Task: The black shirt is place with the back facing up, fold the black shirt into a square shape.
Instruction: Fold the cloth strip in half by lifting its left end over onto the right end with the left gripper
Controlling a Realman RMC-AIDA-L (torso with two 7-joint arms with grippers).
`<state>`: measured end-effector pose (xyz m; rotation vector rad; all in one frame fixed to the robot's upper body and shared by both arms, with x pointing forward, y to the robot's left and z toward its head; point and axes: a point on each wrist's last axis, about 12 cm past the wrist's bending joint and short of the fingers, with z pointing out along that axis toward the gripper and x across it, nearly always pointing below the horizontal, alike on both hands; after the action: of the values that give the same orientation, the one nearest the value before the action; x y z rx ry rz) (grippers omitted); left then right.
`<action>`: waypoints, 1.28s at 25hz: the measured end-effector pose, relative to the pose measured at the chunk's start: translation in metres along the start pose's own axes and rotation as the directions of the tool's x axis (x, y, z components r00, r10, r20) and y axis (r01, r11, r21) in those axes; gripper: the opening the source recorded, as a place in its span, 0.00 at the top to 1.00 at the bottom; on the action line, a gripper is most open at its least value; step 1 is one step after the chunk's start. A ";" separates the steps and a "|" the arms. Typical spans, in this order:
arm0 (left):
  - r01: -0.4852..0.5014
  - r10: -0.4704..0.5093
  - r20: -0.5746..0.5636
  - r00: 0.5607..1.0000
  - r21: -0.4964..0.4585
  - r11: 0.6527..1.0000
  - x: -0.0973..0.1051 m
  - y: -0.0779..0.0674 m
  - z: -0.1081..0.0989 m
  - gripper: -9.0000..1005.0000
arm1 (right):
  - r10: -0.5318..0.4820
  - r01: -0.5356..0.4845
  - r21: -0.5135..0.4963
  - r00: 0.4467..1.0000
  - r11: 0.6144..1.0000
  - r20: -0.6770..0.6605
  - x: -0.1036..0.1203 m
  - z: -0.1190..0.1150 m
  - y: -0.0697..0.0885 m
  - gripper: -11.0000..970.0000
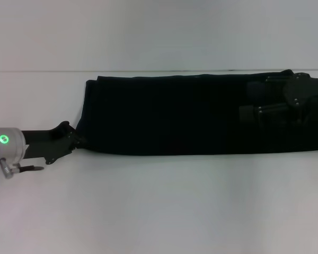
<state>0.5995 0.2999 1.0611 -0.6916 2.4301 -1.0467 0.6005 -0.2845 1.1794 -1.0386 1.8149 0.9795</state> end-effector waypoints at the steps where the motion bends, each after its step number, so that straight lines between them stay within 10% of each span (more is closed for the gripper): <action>1: -0.013 0.013 -0.001 1.000 0.011 1.000 0.000 0.001 -0.002 0.96 | 0.001 -0.001 0.001 1.000 1.000 0.001 0.000 0.000 0.000 0.07; 9: -0.148 0.145 0.030 0.989 0.105 0.983 0.007 0.031 -0.036 0.96 | 0.031 -0.032 0.008 0.999 0.999 0.024 0.004 0.005 0.001 0.07; 23: -0.174 0.172 0.157 0.973 0.003 0.985 0.015 0.103 -0.145 0.95 | 0.085 -0.096 0.093 0.990 0.991 0.113 0.001 0.023 -0.007 0.07; 28: -0.205 0.196 0.143 0.970 0.047 0.978 0.010 0.093 -0.156 0.95 | 0.085 -0.099 0.093 0.986 0.991 0.145 0.000 0.023 -0.006 0.07; 32: -0.267 0.254 0.084 0.963 0.233 0.935 0.001 0.052 -0.139 0.95 | 0.093 -0.116 0.124 0.980 0.985 0.178 0.006 0.011 -0.008 0.07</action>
<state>0.5089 0.4072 1.1102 -0.3005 2.2214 -1.1713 0.6088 -0.2793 1.1680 -0.7588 1.7797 0.9642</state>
